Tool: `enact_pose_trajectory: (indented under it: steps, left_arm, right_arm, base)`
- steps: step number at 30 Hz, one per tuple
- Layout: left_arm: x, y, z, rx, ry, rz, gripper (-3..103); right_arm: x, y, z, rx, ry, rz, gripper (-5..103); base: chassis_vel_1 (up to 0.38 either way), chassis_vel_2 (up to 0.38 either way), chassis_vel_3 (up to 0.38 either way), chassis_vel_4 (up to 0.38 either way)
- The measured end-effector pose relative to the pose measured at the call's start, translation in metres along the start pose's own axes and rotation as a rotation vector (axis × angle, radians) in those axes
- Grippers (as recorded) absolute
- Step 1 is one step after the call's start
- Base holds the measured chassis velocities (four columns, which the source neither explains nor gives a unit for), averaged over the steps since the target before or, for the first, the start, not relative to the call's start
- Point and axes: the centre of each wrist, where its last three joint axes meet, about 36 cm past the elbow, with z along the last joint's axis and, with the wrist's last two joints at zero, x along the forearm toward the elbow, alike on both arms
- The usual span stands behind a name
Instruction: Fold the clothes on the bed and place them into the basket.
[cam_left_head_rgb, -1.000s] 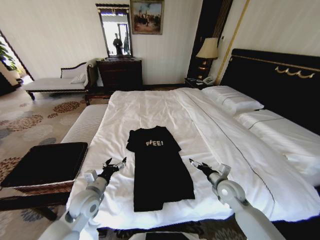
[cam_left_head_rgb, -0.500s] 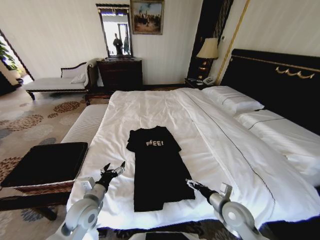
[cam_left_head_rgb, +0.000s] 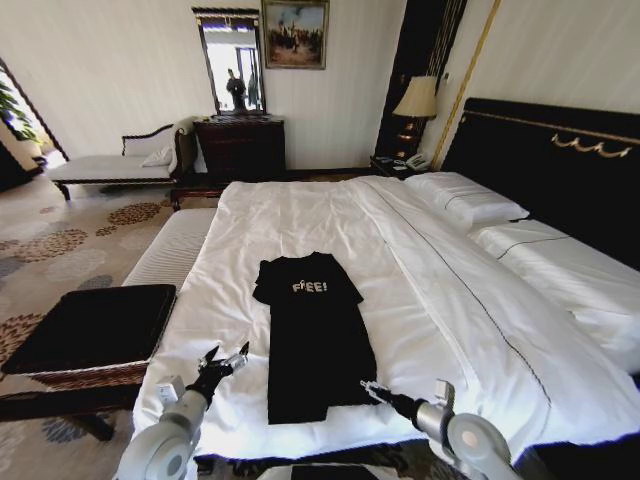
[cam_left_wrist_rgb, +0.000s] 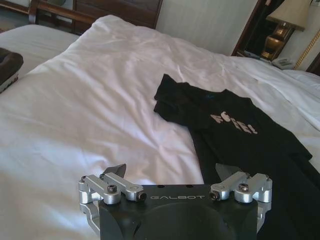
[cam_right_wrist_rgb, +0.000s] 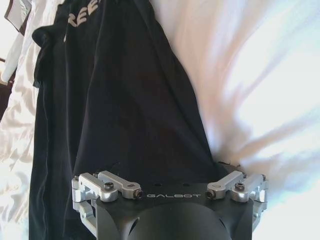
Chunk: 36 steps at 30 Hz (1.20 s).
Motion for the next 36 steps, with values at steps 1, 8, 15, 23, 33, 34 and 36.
enact_pose_trajectory:
  steps: [1, 8, 15, 23, 33, 34, 36]
  left_arm:
    - [0.003, 0.0, 0.005, 0.008, 0.015, -0.001, 100]
    - [0.013, 0.004, 0.018, 0.018, 0.045, -0.007, 100]
    - [0.01, 0.003, 0.009, 0.015, 0.022, 0.006, 100]
    - [0.009, -0.003, 0.012, 0.013, 0.031, 0.023, 100]
    - [0.018, -0.014, 0.019, 0.012, 0.082, 0.057, 100]
    - [0.019, -0.016, 0.021, 0.011, 0.093, 0.067, 100]
    - [0.019, -0.018, 0.023, 0.008, 0.104, 0.075, 100]
  right_arm:
    - [-0.002, 0.0, 0.001, -0.004, 0.002, -0.001, 100]
    - [0.002, -0.003, -0.013, 0.021, -0.038, 0.041, 100]
    - [0.032, 0.013, -0.042, -0.018, -0.105, 0.015, 100]
    - [0.046, 0.001, -0.03, -0.028, -0.079, 0.088, 100]
    - [0.022, 0.0, -0.015, -0.074, -0.003, 0.058, 86]
    - [0.02, 0.0, -0.015, -0.077, -0.005, 0.056, 80]
    - [0.018, 0.0, -0.015, -0.079, -0.007, 0.054, 75]
  base:
    - [0.0, 0.0, 0.0, 0.0]
    - [0.0, 0.0, 0.0, 0.0]
    - [0.0, 0.0, 0.0, 0.0]
    - [0.0, 0.0, 0.0, 0.0]
    - [0.0, 0.0, 0.0, 0.0]
    - [0.0, 0.0, 0.0, 0.0]
    - [0.0, 0.0, 0.0, 0.0]
